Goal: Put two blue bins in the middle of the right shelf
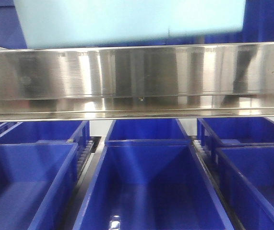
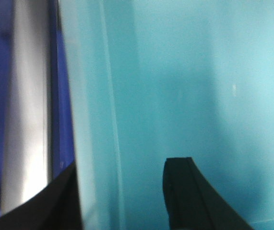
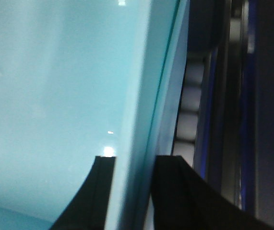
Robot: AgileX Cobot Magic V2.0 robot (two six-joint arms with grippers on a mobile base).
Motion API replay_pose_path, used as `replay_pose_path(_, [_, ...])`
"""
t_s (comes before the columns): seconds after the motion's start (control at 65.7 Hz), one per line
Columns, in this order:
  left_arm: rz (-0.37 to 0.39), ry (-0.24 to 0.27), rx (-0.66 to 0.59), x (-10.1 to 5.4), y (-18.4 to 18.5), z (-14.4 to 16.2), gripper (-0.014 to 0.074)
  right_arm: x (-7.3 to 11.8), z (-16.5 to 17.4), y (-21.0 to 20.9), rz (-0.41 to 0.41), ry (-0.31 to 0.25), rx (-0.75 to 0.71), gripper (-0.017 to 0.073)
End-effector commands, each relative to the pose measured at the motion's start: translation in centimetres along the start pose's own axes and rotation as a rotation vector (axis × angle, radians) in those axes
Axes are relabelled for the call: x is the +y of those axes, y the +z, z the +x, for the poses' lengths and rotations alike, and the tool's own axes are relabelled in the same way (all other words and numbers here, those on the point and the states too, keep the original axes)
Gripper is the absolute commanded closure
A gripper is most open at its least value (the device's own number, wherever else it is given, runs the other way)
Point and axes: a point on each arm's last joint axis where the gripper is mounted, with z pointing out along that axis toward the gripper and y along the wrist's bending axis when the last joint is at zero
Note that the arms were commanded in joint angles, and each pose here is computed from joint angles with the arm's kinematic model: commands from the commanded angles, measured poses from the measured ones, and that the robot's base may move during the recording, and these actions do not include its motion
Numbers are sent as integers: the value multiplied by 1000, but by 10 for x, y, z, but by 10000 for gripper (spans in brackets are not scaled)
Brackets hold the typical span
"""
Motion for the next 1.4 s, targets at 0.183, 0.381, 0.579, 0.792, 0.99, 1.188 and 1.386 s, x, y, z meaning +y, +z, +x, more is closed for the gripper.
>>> replay_pose_path(0.183, [63,23,-313,-3,-82,-37,704,9,-35,-73,-32,-55,-486,713])
replay_pose_path(0.381, [86,20,-420,-5,-103,-49,704,12,-41,-92,-45,-62,-600,713])
replay_pose_path(0.579, [85,20,-415,-5,-101,-49,704,12,-41,-92,-46,-62,-604,713])
replay_pose_path(0.792, [87,20,-423,-5,-102,-49,704,12,-41,-92,-46,-62,-604,713])
replay_pose_path(0.99, [87,20,-425,-5,-102,-50,704,12,-41,-92,-46,-62,-604,713])
replay_pose_path(1.188, [87,20,-425,-5,-102,-50,704,12,-41,-92,-46,-62,-604,713])
replay_pose_path(1.386, [87,20,-425,-5,-102,-50,704,12,-41,-92,-46,-62,-604,713])
